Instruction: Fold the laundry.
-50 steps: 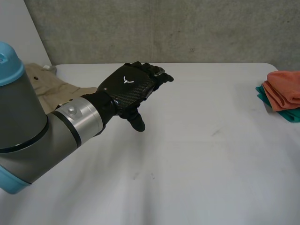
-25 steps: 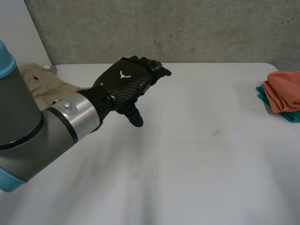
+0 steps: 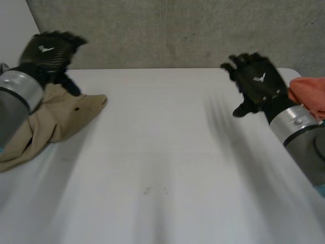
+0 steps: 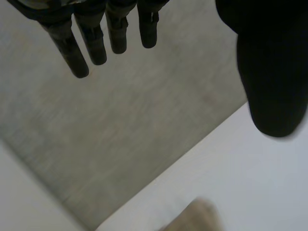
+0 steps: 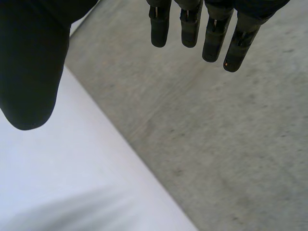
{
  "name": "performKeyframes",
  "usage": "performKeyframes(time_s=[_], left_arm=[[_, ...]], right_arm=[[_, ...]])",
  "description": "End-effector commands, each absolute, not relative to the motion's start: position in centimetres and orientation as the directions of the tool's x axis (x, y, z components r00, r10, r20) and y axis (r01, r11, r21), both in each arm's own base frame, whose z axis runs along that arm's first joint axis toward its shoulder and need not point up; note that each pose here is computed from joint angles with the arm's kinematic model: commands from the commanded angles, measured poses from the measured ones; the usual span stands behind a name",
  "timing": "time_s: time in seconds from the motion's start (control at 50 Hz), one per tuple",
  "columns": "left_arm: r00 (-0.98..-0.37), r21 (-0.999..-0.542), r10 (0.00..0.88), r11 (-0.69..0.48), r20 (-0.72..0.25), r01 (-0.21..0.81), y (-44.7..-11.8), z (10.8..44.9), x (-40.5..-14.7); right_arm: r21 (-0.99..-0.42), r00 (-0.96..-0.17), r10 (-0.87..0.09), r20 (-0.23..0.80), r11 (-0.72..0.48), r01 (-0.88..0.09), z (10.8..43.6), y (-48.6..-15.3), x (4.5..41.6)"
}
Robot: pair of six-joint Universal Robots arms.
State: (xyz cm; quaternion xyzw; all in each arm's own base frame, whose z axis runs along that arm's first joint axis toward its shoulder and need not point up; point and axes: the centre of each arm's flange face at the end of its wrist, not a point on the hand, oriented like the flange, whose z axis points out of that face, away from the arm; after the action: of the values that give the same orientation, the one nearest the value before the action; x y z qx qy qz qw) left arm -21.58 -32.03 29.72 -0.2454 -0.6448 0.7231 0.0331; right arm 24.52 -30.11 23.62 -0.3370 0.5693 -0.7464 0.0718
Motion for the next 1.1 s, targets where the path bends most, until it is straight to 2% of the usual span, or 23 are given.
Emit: performKeyframes(time_s=[0.02, 0.14, 0.22, 0.3, 0.36, 0.44, 0.5, 0.52, 0.58, 0.62, 0.66, 0.68, 0.74, 0.76, 0.8, 0.82, 0.84, 0.9, 0.92, 1.0, 1.06, 1.1], left_arm=[[-0.855, -0.871, 0.192, -0.007, -0.482, 0.49, -40.9, 22.6, -13.0], [-0.746, -0.757, 0.235, 0.054, -0.624, 0.651, -43.9, 16.6, -11.8], [-0.716, -0.719, 0.245, 0.094, -0.654, 0.689, -44.9, 14.0, -10.7], [-0.713, -0.714, 0.25, 0.103, -0.656, 0.693, -45.2, 12.7, -10.6], [-0.714, -0.717, 0.244, 0.095, -0.656, 0.691, -45.3, 12.5, -10.8], [-0.718, -0.726, 0.215, 0.054, -0.662, 0.686, -45.2, 13.1, -12.2], [-0.736, -0.753, 0.184, -0.03, -0.651, 0.658, -44.2, 15.6, -15.2], [-0.759, -0.778, 0.175, -0.091, -0.627, 0.622, -43.2, 17.8, -16.8], [-0.796, -0.815, 0.179, -0.177, -0.578, 0.552, -41.4, 20.5, -19.0], [-0.819, -0.846, 0.228, -0.238, -0.526, 0.477, -39.1, 22.2, -21.5], [-0.816, -0.864, 0.298, -0.273, -0.495, 0.424, -37.0, 22.9, -23.8], [-0.789, -0.876, 0.394, -0.311, -0.471, 0.368, -34.6, 23.4, -26.4], [-0.702, -0.896, 0.561, -0.34, -0.438, 0.287, -30.5, 23.1, -30.1], [-0.621, -0.912, 0.67, -0.328, -0.407, 0.244, -27.6, 22.3, -32.1], [-0.523, -0.929, 0.769, -0.298, -0.369, 0.218, -24.5, 21.2, -33.5], [-0.482, -0.935, 0.801, -0.285, -0.354, 0.212, -23.3, 20.7, -34.0], [-0.398, -0.943, 0.858, -0.259, -0.325, 0.21, -20.9, 19.8, -34.7], [-0.296, -0.949, 0.91, -0.232, -0.289, 0.214, -17.9, 18.9, -35.5], [-0.241, -0.952, 0.934, -0.211, -0.264, 0.222, -16.3, 18.4, -35.8], [-0.179, -0.952, 0.962, -0.155, -0.206, 0.262, -14.0, 17.8, -35.7], [-0.182, -0.951, 0.963, -0.143, -0.198, 0.274, -13.8, 18.4, -35.4], [-0.211, -0.951, 0.953, -0.159, -0.217, 0.264, -14.1, 20.0, -34.9]], right_arm=[[-0.876, -0.716, -0.506, 0.481, -0.306, -0.372, 20.7, -28.6, 24.5], [-0.874, -0.706, -0.515, 0.486, -0.279, -0.398, 19.3, -28.6, 24.4], [-0.876, -0.704, -0.521, 0.482, -0.268, -0.401, 18.9, -28.6, 24.4], [-0.878, -0.701, -0.53, 0.478, -0.255, -0.405, 18.4, -28.4, 24.4], [-0.878, -0.7, -0.532, 0.476, -0.249, -0.408, 18.2, -28.5, 24.4], [-0.878, -0.702, -0.529, 0.476, -0.243, -0.412, 18.0, -28.7, 24.2], [-0.878, -0.706, -0.525, 0.476, -0.243, -0.412, 18.1, -28.8, 24.2], [-0.878, -0.706, -0.524, 0.477, -0.245, -0.411, 18.1, -28.8, 24.2], [-0.877, -0.709, -0.518, 0.479, -0.248, -0.411, 18.3, -28.9, 24.1], [-0.877, -0.714, -0.509, 0.48, -0.251, -0.411, 18.4, -29.1, 24.1], [-0.876, -0.722, -0.497, 0.482, -0.253, -0.411, 18.7, -29.2, 24.0], [-0.875, -0.727, -0.489, 0.483, -0.252, -0.413, 18.8, -29.3, 24.0], [-0.874, -0.746, -0.454, 0.487, -0.25, -0.418, 19.3, -29.7, 23.7], [-0.873, -0.751, -0.445, 0.488, -0.249, -0.419, 19.4, -29.8, 23.7], [-0.872, -0.759, -0.43, 0.489, -0.247, -0.422, 19.6, -30.0, 23.5], [-0.872, -0.761, -0.425, 0.49, -0.247, -0.423, 19.7, -30.0, 23.5], [-0.872, -0.763, -0.422, 0.49, -0.247, -0.423, 19.7, -30.1, 23.5], [-0.87, -0.766, -0.413, 0.492, -0.255, -0.422, 20.1, -30.2, 23.4], [-0.87, -0.767, -0.411, 0.493, -0.255, -0.422, 20.1, -30.3, 23.3], [-0.871, -0.776, -0.396, 0.491, -0.246, -0.426, 20.1, -30.7, 22.7], [-0.87, -0.777, -0.393, 0.492, -0.252, -0.423, 20.3, -31.0, 22.6], [-0.87, -0.777, -0.393, 0.492, -0.257, -0.421, 20.5, -31.0, 22.7]])
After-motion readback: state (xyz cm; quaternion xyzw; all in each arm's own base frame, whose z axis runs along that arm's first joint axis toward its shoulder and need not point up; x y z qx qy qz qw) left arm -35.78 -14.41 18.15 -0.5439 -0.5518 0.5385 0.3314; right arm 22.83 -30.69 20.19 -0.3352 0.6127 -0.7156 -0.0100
